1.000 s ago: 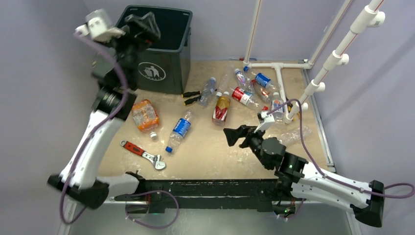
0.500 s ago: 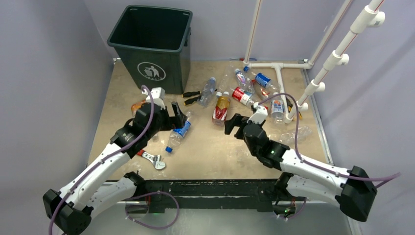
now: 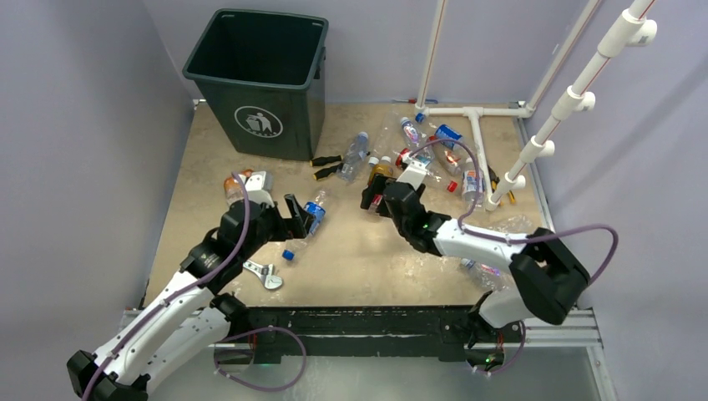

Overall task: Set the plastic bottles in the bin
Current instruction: Pick up the plastic bottle at the center of the board.

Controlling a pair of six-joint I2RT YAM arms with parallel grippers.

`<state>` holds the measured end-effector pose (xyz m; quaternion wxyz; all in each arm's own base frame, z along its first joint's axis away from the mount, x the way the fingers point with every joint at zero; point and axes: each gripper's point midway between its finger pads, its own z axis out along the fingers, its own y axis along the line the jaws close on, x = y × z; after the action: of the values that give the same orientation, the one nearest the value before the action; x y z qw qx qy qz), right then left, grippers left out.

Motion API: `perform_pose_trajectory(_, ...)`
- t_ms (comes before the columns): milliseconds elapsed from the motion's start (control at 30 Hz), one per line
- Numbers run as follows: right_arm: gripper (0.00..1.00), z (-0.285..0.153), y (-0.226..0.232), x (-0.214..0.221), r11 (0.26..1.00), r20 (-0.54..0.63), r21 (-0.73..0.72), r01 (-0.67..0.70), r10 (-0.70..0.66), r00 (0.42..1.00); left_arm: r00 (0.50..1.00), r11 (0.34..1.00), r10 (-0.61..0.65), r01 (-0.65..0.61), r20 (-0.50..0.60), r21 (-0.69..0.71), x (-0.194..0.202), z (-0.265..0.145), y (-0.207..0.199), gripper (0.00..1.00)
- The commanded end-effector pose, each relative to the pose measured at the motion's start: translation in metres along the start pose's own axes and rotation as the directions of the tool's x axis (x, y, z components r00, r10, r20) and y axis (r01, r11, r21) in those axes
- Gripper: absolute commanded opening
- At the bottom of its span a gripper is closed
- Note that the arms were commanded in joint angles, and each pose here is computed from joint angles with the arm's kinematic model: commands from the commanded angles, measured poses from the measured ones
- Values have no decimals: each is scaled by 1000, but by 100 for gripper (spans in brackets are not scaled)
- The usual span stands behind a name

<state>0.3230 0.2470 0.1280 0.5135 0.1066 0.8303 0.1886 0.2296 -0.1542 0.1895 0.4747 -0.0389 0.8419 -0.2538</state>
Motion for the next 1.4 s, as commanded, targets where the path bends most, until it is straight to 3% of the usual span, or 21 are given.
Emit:
perform_pose_trajectory(0, 99, 26, 2, -11, 997, 19, 33, -70, 69, 997, 999, 998, -28, 26, 41, 50, -8, -6, -9, 99)
perform_pose_trajectory(233, 99, 56, -5, 9, 995, -24, 102, 4, -1, 1000, 993, 998, -41, 36, 108, 52, -18, -20, -7, 99)
perform_pose_trajectory(633, 96, 83, -17, 36, 982, -93, 165, 97, -82, 992, 996, 998, -41, 37, 82, 50, -10, -15, -7, 98)
perform_pose_trajectory(800, 86, 79, -26, 35, 975, -75, 165, 149, -138, 988, 995, 998, -46, 41, 94, 55, -10, -15, -6, 98)
perform_pose_trajectory(1100, 54, 61, -37, 34, 973, -64, 138, 186, -179, 982, 995, 999, -44, 41, 89, 36, -9, -13, -3, 97)
perform_pose_trajectory(1267, 48, 16, 3, 12, 973, 38, -56, 224, -222, 974, 993, 998, -45, 39, 110, 54, -16, -18, -8, 98)
perform_pose_trajectory(1367, 48, -35, 43, 16, 906, 111, -267, 328, -309, 944, 987, 994, -64, 50, 149, 96, -27, -25, -16, 99)
